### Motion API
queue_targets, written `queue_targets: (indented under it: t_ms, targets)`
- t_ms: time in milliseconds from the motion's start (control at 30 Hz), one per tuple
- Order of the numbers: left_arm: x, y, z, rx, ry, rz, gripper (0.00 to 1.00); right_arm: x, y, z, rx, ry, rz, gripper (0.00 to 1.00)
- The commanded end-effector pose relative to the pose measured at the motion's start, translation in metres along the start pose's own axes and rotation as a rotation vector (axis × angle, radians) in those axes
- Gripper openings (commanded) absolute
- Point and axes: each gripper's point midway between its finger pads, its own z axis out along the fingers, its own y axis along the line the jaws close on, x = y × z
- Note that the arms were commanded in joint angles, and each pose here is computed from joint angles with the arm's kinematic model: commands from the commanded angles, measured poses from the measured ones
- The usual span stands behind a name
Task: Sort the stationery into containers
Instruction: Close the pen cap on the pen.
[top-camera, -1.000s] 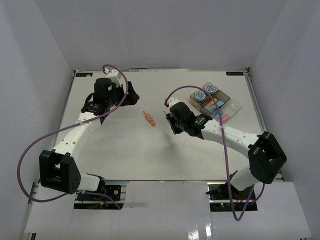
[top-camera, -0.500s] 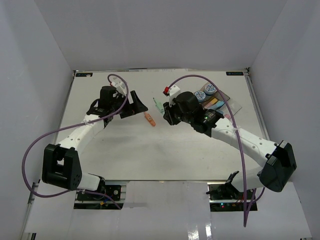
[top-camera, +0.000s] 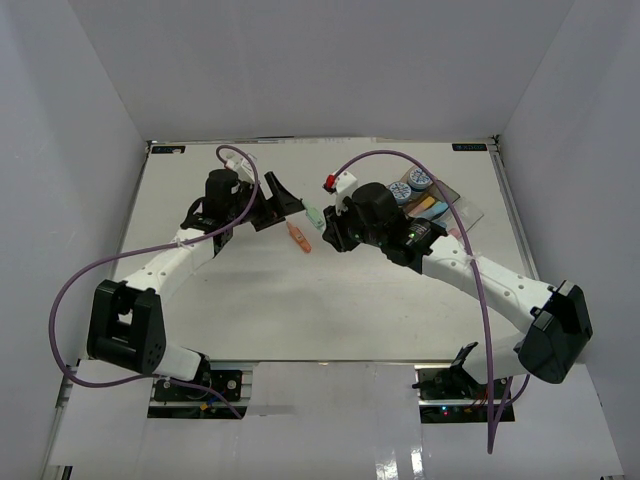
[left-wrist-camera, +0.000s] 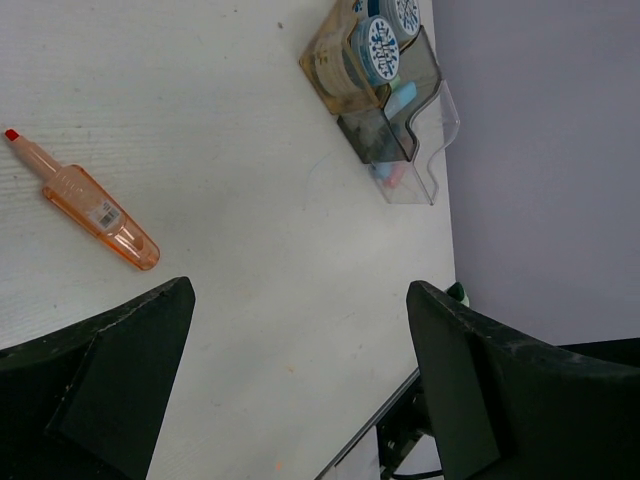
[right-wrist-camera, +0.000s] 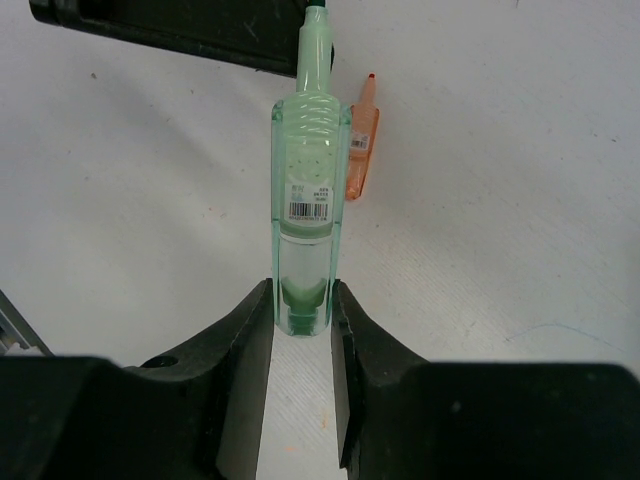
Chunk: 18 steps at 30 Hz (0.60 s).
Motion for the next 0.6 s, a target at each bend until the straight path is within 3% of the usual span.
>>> queue_targets:
  t_ms: [0, 567]
  targets:
    - [-0.009, -0.009, 0.003, 0.044, -0.045, -0.016, 0.98, -0.030, 0.006, -0.002, -0.028, -0.085, -0.021, 0.28]
    - [-0.016, -0.029, -0.002, 0.128, -0.052, 0.037, 0.98, -0.021, -0.001, 0.008, 0.005, -0.048, -0.037, 0.28]
